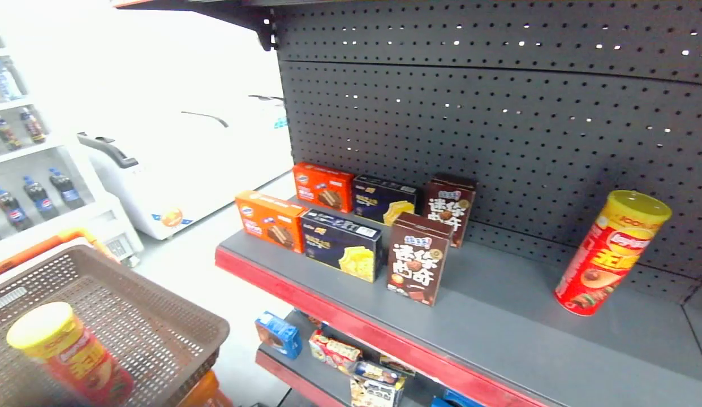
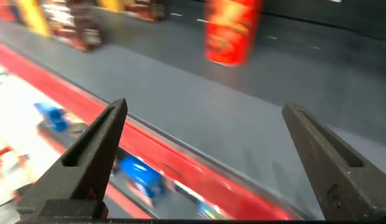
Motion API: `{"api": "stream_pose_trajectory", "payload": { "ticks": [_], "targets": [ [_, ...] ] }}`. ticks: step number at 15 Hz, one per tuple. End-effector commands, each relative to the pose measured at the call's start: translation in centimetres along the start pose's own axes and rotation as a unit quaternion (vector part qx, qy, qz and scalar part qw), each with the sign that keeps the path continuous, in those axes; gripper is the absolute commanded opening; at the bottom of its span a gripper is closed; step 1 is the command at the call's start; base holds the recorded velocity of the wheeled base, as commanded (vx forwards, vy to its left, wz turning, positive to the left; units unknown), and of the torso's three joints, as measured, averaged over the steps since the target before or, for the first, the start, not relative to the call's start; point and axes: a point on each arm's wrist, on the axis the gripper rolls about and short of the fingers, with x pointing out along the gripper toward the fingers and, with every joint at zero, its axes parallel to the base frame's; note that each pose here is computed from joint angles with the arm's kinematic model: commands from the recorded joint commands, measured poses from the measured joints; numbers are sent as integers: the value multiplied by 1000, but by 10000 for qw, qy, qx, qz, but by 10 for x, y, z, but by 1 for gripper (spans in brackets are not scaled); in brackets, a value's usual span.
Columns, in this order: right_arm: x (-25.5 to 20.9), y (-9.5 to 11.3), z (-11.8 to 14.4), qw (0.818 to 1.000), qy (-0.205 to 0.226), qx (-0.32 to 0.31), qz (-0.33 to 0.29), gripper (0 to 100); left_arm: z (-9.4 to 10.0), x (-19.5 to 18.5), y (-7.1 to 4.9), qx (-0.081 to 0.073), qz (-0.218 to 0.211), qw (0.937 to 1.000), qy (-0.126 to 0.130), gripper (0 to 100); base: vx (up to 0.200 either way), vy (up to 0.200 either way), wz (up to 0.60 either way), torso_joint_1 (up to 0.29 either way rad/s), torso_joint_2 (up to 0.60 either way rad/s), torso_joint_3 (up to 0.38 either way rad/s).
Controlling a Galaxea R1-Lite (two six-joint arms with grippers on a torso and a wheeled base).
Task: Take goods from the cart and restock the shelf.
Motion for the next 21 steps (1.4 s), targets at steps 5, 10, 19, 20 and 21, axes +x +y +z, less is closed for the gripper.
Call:
{"api": "stream_pose_trajectory", "payload": {
  "ticks": [5, 10, 19, 20, 21],
  "targets": [
    [0, 0, 0, 10000, 5, -1, 2, 100, 0, 0, 0, -8, 108, 9999, -12, 100, 0, 0, 600, 2, 2, 4],
    [0, 0, 0, 10000, -3, -2, 10, 100, 0, 0, 1, 99, 315, 9995, -20, 100, 0, 0, 120, 0, 0, 0],
    [0, 0, 0, 10000, -3, -2, 2, 100, 153, 48, -6, 735, -382, 9962, 261, 100, 0, 0, 0, 0, 0, 0],
    [0, 0, 0, 10000, -3, -2, 2, 100, 169, 72, -7, 676, -309, 9958, 528, 100, 0, 0, 0, 0, 0, 0],
    [0, 0, 0, 10000, -3, -2, 2, 100, 175, 94, -8, 592, -329, 9946, 782, 100, 0, 0, 0, 0, 0, 0]
  ]
}}
